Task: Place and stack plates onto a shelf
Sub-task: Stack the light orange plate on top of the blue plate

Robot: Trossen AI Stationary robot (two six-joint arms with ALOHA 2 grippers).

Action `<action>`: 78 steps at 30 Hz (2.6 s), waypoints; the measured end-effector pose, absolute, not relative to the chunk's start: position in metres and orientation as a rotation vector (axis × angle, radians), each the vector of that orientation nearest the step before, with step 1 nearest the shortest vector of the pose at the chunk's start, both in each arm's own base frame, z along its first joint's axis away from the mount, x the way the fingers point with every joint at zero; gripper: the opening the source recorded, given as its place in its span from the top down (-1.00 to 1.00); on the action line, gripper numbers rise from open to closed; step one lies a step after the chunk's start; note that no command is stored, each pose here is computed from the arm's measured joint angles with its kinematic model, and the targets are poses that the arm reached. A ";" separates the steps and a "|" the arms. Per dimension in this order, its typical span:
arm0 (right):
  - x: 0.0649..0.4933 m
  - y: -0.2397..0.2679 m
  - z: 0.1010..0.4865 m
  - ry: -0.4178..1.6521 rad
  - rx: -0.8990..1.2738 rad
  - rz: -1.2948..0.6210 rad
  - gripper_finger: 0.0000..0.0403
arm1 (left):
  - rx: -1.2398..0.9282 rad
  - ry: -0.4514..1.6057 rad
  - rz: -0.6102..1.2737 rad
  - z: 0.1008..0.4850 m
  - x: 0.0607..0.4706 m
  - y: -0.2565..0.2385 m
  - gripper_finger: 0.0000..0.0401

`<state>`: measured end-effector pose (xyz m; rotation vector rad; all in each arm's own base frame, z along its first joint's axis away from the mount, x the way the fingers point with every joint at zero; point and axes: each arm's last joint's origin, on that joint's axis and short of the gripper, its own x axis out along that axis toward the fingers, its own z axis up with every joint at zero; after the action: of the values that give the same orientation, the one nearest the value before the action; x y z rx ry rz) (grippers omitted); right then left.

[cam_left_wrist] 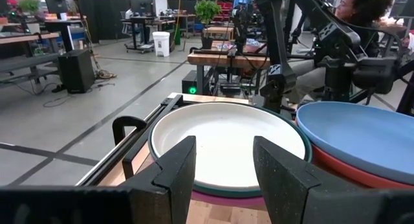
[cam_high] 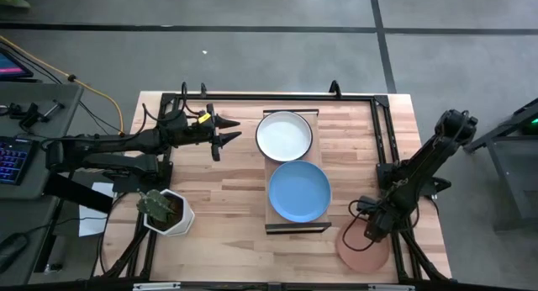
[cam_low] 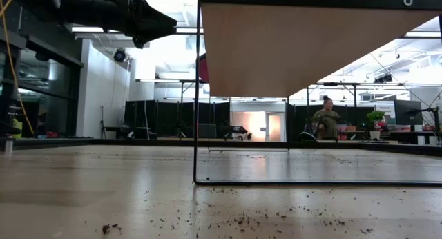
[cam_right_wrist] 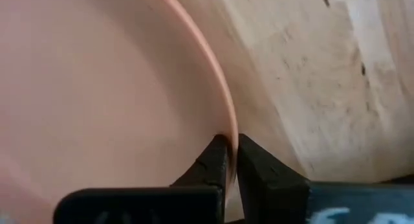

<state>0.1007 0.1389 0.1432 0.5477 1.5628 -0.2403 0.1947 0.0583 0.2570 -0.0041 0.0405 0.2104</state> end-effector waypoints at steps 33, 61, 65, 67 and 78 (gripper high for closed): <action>0.170 0.101 0.381 0.442 0.473 -0.305 1.00 | 0.006 0.031 0.210 0.258 0.195 0.058 0.29; 0.227 0.057 0.343 0.834 0.637 -0.347 1.00 | 0.006 0.029 0.210 0.258 0.195 0.058 0.29; 0.227 0.054 0.342 0.836 0.645 -0.352 1.00 | 0.006 0.030 0.210 0.258 0.195 0.058 0.29; 0.228 0.053 0.342 0.843 0.656 -0.343 1.00 | 0.006 0.029 0.210 0.258 0.195 0.058 0.29; 0.228 0.052 0.342 0.841 0.643 -0.345 0.54 | 0.006 0.028 0.210 0.258 0.195 0.058 0.29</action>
<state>0.2280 0.0522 0.3424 0.6432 0.8407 -0.3454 0.1947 0.0583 0.2583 0.0061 0.0284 0.2104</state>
